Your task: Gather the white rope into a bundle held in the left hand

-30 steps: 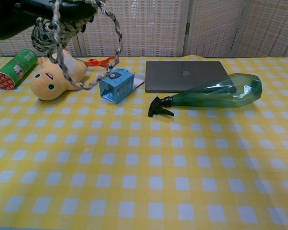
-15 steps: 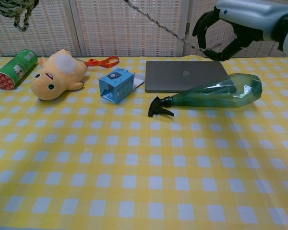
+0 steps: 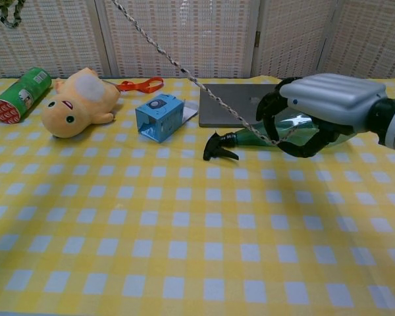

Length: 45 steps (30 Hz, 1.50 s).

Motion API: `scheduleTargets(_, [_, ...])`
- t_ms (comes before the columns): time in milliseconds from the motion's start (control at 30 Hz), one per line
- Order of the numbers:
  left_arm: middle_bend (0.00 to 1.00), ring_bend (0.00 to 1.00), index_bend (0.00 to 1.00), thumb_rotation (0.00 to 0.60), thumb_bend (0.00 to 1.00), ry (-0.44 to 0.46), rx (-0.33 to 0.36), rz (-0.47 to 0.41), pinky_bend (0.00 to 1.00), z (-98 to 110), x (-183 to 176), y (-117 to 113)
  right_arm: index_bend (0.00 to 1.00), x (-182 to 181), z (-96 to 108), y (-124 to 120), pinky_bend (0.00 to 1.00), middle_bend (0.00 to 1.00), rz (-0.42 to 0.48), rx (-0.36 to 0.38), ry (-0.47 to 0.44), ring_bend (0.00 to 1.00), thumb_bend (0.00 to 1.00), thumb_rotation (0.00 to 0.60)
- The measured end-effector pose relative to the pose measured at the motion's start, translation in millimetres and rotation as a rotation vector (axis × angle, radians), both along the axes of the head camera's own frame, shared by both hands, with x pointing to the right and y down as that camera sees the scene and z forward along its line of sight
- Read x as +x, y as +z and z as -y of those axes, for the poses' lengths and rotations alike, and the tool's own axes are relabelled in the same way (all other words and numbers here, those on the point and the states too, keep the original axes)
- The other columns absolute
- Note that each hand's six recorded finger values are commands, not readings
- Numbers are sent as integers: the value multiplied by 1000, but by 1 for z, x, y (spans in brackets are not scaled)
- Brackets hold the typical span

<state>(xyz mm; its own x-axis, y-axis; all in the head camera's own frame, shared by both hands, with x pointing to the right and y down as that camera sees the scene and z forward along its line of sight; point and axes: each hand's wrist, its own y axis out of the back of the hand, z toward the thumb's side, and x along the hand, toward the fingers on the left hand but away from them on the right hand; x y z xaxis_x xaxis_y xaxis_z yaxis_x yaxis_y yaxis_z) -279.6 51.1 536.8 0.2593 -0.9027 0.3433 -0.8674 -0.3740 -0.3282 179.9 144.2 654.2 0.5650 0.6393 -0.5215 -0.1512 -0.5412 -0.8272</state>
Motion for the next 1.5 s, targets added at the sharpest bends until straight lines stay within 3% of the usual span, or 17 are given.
scheduleTargets(233, [646, 587, 627, 600, 514, 4, -8, 78, 720, 4, -2, 7, 746, -18, -24, -8, 58, 289, 22, -2, -101, 195, 543, 600])
scheduleTargets(467, [646, 586, 626, 600, 515, 42, 23, 247, 720, 0, 3, 19, 747, -60, -33, -60, 58, 295, 154, 54, -198, 208, 543, 600])
scheduleTargets(700, [647, 584, 626, 600, 515, 80, 74, 395, 720, -10, 20, 28, 747, -102, -11, -123, 58, 289, 294, 171, -223, 196, 543, 600])
scheduleTargets(867, [646, 584, 626, 600, 514, 106, 94, 425, 720, -22, 39, 35, 750, -121, 8, -153, 58, 256, 347, 240, -207, 176, 543, 600])
scheduleTargets(1100, [647, 583, 628, 600, 514, 138, 118, 432, 720, -35, 52, 39, 750, -141, 32, -169, 58, 248, 372, 276, -158, 175, 542, 600])
scheduleTargets(1500, [647, 579, 629, 600, 514, 196, 157, 394, 715, -60, 70, 43, 750, -152, 67, -169, 58, 245, 375, 296, -49, 173, 543, 600])
